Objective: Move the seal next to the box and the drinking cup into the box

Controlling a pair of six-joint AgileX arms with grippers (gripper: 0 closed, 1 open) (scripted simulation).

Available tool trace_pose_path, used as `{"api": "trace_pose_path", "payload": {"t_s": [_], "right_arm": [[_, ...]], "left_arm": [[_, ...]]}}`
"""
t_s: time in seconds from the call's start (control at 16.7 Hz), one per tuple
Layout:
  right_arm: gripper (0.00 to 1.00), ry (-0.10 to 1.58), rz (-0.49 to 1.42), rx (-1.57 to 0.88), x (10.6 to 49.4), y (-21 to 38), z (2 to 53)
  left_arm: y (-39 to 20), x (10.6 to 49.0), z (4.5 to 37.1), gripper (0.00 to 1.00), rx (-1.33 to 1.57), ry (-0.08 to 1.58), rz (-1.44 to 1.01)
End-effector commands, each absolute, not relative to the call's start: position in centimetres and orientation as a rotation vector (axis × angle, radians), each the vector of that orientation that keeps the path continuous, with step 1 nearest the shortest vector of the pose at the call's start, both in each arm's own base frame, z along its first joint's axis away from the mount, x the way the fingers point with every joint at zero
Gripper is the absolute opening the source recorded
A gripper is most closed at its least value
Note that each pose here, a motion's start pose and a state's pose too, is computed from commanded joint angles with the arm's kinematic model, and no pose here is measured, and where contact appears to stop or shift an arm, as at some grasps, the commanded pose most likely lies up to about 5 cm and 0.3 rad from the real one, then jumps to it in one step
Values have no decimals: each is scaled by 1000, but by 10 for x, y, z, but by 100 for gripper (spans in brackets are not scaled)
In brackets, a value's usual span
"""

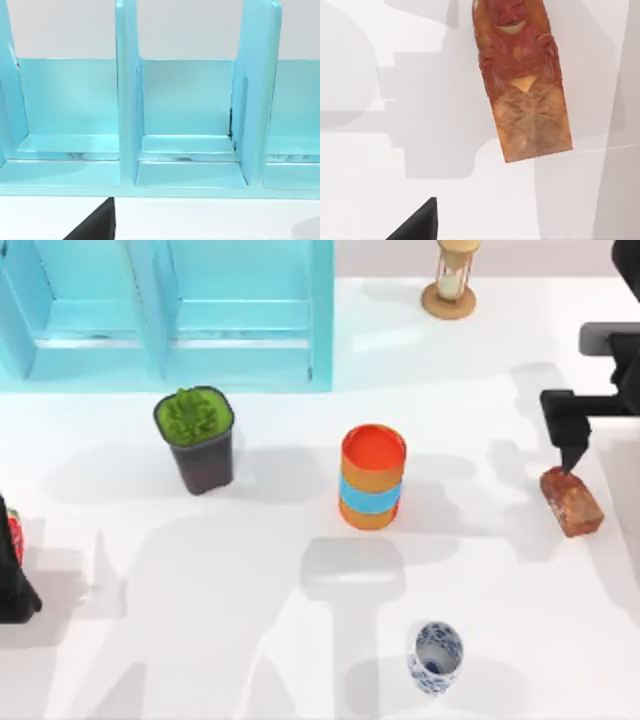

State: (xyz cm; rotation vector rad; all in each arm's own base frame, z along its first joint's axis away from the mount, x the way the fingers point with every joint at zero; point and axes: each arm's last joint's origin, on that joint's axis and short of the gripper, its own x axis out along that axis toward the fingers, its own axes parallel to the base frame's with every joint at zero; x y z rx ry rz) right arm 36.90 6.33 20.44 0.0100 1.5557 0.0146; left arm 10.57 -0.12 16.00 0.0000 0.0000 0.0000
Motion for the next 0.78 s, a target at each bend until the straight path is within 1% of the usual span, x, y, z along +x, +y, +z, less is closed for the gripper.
{"api": "trace_pose_path", "payload": {"t_s": [0.78], "right_arm": [[100, 1560, 16, 9, 369, 64, 257]], "left_arm": [[-1, 106, 160, 100, 0, 0, 0]]}}
